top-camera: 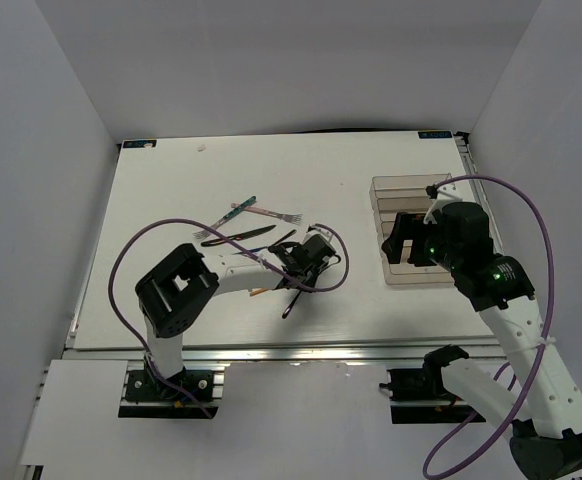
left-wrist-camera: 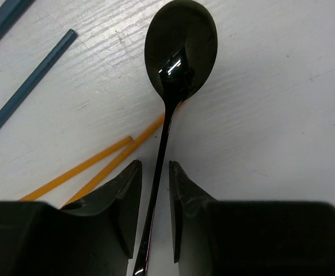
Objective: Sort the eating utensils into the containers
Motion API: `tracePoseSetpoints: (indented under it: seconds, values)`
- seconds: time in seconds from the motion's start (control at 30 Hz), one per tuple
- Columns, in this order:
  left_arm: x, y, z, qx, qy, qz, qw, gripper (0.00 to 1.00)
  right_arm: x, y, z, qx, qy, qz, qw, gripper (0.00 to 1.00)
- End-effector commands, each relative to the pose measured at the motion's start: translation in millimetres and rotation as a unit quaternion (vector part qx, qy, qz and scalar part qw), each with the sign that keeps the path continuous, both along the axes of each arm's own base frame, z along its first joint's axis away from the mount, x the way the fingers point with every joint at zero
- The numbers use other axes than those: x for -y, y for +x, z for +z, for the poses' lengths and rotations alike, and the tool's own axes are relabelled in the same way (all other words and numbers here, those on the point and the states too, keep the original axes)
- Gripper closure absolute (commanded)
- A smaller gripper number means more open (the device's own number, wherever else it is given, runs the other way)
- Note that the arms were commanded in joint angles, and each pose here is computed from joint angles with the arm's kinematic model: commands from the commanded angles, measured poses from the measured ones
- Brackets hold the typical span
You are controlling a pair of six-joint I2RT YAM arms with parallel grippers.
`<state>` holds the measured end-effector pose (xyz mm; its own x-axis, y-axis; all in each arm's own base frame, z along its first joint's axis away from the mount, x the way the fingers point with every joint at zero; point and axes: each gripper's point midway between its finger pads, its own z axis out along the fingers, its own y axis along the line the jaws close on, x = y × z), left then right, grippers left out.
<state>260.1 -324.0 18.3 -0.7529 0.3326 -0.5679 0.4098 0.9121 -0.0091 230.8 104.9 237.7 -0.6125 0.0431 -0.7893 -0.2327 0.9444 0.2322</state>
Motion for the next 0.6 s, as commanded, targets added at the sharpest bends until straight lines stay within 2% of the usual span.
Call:
tracePoseSetpoints:
  seconds: [0.0,0.2,0.37,0.57]
  values:
    - [3.0,-3.4,-7.8,-0.003,-0.004,0.0,1.0,0.65,-3.5,3.3,7.5,0.018,0.008,0.008,1.0,0.11]
    - [-0.2,-16.5,-24.7,-0.022,0.015,-0.003,1.0,0.77,-3.0,2.9,11.9,0.023,0.01,0.006,1.0,0.11]
    - [-3.5,-27.2,-33.4,-0.03,0.032,-0.008,0.999,1.0,-3.0,1.8,16.0,0.03,0.013,0.007,0.999,0.11]
    - [18.8,-21.3,-4.7,0.0,0.0,-0.034,0.999,1.0,-2.6,2.8,24.4,0.043,0.028,-0.005,0.999,0.11]
